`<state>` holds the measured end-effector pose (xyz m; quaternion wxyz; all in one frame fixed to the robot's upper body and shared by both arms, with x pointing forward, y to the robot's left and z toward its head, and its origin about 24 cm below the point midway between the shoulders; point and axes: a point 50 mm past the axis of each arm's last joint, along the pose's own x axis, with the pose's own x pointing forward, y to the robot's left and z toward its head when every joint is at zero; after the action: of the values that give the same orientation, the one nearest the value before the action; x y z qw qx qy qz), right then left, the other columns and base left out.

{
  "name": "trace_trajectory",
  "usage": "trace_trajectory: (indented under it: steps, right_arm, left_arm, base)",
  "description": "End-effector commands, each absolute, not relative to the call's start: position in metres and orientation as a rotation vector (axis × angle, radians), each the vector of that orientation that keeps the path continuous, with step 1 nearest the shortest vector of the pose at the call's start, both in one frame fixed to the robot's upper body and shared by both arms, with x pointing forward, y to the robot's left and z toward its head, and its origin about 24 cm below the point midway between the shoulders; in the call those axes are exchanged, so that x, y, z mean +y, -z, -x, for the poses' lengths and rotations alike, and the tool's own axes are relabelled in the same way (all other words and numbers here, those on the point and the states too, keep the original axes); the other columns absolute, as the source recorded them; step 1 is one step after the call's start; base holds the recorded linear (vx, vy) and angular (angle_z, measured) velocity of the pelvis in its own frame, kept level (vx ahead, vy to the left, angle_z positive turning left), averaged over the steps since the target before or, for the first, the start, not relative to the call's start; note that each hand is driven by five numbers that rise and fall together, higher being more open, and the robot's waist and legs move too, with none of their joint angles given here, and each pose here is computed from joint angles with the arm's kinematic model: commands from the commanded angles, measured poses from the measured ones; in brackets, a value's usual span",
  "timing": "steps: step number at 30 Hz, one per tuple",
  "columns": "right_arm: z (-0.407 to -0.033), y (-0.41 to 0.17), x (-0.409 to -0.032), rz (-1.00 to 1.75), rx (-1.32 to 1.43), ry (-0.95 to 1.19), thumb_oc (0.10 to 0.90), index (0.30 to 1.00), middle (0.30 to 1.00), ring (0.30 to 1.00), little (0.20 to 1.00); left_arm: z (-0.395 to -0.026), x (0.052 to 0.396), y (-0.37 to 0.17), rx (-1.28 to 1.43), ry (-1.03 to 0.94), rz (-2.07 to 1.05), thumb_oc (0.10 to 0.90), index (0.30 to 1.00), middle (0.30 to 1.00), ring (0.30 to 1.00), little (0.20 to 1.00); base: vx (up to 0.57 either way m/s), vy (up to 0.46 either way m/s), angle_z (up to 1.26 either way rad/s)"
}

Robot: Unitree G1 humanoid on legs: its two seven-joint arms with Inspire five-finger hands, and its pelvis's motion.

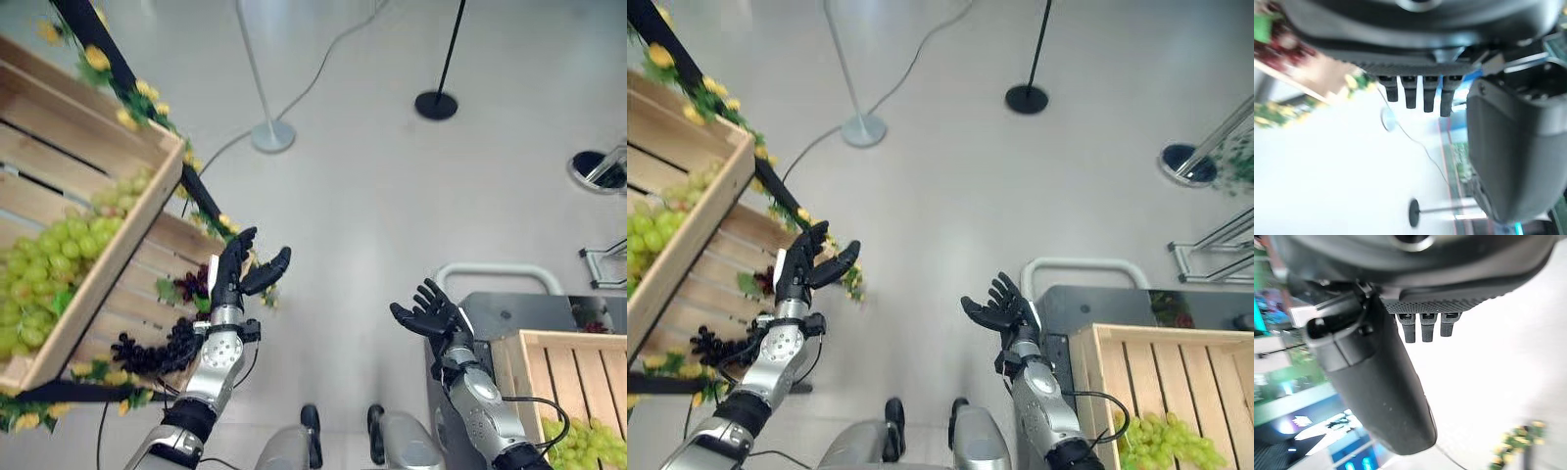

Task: Pick up the fruits from the basket on one side to the basket on the other side

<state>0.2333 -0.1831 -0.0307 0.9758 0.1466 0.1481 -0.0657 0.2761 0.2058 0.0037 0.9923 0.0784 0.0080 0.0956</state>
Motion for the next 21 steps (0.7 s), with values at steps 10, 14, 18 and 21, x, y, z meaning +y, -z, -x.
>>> trace_trajectory:
  steps: [10, 14, 18, 21]
  right_arm:
    - [-0.252, -0.002, -0.177, -0.205, 0.041, 0.091, 0.800, 0.900, 0.900, 0.900, 0.900]
    - [-0.250, -0.004, -0.190, -0.143, 0.023, 0.119, 0.800, 0.900, 0.900, 0.900, 0.900]
    - [-0.251, -0.012, -0.207, -0.056, -0.006, 0.149, 0.800, 0.900, 0.900, 0.900, 0.900]
    - [-0.260, -0.021, -0.219, 0.036, -0.030, 0.172, 0.800, 0.900, 0.900, 0.900, 0.900]
  left_arm:
    - [-0.269, 0.202, -0.029, -0.168, -0.135, -0.163, 0.800, 0.900, 0.900, 0.900, 0.900]
    - [-0.266, 0.197, -0.019, -0.131, -0.121, -0.147, 0.800, 0.900, 0.900, 0.900, 0.900]
    - [-0.260, 0.194, -0.015, -0.127, -0.117, -0.134, 0.800, 0.900, 0.900, 0.900, 0.900]
    - [-0.249, 0.204, -0.016, -0.150, -0.162, -0.134, 0.800, 0.900, 0.900, 0.900, 0.900]
  base:
    - [-0.06, -0.072, -0.89]
    - [0.11, -0.139, -0.11]
    - [0.08, -0.004, -0.20]
    - [0.12, 0.186, -0.79]
